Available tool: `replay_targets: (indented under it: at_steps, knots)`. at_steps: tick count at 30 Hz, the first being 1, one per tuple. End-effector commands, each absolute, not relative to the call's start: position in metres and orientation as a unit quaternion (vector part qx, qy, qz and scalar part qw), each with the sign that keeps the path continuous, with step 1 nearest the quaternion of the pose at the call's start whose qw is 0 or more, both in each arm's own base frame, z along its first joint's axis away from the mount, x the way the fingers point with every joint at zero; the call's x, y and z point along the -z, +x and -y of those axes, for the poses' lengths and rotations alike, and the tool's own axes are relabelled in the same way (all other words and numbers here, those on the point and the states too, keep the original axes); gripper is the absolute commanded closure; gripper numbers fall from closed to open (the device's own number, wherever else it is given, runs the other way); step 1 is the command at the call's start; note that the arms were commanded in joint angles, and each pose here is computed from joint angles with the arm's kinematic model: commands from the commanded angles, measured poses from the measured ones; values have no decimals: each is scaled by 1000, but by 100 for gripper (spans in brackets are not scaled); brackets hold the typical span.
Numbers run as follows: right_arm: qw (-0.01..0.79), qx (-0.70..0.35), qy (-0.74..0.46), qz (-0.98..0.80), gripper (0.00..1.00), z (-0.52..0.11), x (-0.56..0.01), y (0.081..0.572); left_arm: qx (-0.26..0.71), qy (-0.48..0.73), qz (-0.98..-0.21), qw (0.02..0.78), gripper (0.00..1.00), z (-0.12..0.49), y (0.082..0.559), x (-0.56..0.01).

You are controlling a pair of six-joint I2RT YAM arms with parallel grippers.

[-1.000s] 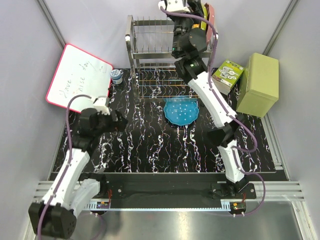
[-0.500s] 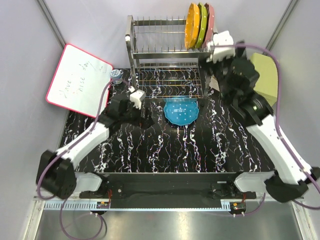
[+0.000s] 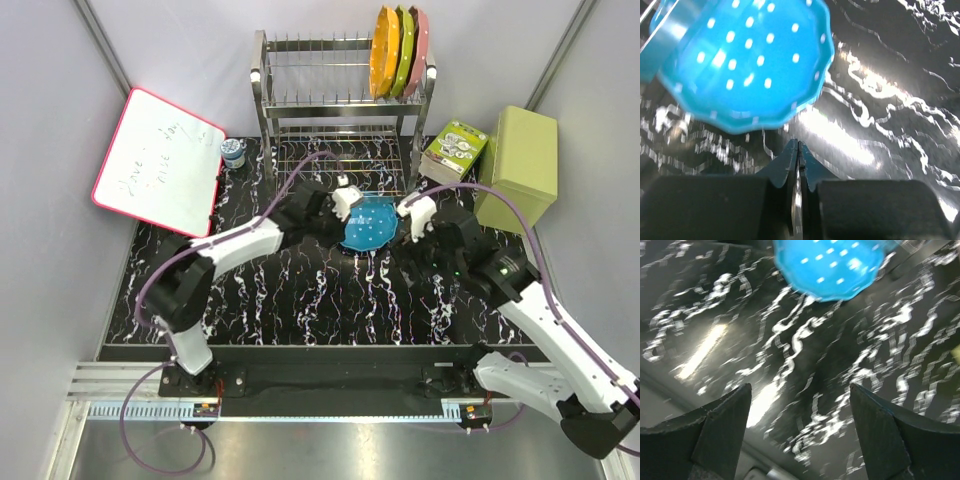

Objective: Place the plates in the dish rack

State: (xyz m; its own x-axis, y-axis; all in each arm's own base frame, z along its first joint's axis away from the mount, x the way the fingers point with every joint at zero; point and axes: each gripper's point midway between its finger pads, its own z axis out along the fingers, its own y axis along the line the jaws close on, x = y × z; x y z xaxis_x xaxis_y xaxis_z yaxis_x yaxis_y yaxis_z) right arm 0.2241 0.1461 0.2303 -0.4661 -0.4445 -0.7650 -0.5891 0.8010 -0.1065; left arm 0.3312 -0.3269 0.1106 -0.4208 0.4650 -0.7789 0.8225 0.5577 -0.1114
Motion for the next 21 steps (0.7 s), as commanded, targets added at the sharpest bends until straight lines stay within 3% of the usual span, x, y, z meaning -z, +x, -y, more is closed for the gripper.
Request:
replay_targets:
  at_steps: [1, 7, 11, 13, 14, 15, 17, 21]
  knots:
    - [391, -172, -265, -865, 11, -152, -231, 197, 236, 427, -767, 416, 97, 362, 362, -130]
    - [342, -175, -207, -900, 7, -144, -215, 212, 225, 431, -786, 382, 100, 391, 377, -82]
    - [355, -160, -169, -905, 7, -129, -217, 231, 229, 429, -799, 354, 100, 390, 367, -60]
    - [356, -154, -168, -906, 25, -124, -215, 239, 230, 431, -805, 337, 100, 389, 355, -48]
    - [355, -140, -148, -913, 28, -115, -213, 246, 230, 429, -811, 324, 100, 384, 348, -39]
    - [344, -131, -132, -920, 28, -111, -209, 254, 230, 426, -814, 319, 100, 383, 342, -37]
    - [346, -117, -76, -928, 18, -91, -207, 269, 228, 437, -815, 304, 100, 379, 325, -25]
    - [322, -148, -46, -934, 16, -88, -197, 293, 237, 447, -820, 268, 100, 372, 291, -17]
